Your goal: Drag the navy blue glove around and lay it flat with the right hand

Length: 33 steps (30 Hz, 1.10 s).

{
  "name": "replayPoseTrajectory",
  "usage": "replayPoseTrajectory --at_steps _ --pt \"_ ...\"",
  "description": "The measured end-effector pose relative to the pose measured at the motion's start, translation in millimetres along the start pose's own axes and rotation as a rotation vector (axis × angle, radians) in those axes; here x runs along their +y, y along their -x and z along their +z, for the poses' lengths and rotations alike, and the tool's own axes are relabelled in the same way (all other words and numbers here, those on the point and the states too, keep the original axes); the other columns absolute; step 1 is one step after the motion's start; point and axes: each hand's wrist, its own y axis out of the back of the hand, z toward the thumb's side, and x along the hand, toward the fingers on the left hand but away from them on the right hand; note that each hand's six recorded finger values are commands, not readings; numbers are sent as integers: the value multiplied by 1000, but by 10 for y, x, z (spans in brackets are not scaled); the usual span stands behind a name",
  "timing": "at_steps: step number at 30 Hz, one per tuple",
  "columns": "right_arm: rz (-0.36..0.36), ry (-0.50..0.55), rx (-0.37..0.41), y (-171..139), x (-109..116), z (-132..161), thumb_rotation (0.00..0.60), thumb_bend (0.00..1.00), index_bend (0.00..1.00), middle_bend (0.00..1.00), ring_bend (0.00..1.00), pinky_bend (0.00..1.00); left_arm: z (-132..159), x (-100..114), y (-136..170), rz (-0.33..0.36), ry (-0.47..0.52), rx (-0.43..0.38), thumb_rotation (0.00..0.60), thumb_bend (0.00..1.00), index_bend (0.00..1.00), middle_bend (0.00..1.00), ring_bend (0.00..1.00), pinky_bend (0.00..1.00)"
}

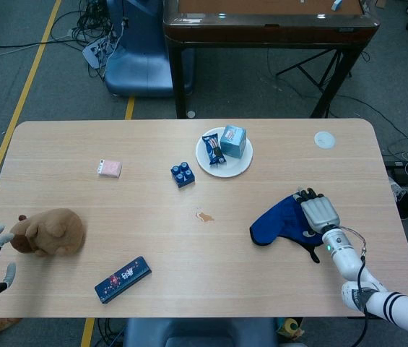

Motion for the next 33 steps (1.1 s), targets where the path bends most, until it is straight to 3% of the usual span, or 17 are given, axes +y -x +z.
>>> replayPoseTrajectory --at_steps 11,18,21,23,30,33 --pt "14 -12 18 127 -74 92 600 23 2 77 45 199 5 7 1 0 0 1 600 411 227 128 188 170" --pt "-8 -24 32 106 -86 98 600 341 314 296 289 494 3 2 5 -2 -3 0 600 411 227 127 188 170" --pt "-13 -31 31 95 -102 67 600 433 423 345 346 563 3 -3 7 -4 -4 0 600 411 227 128 188 170" --pt "-10 -43 28 92 -125 45 600 470 460 361 363 585 4 -3 8 -4 -4 -1 600 412 227 128 188 170" --pt "-25 -36 31 63 -136 50 600 764 648 499 514 789 -2 12 17 2 -1 1 600 411 227 128 188 170" --pt "-56 -10 42 37 -66 75 600 816 688 539 557 834 -8 21 23 5 1 3 600 411 227 128 188 170"
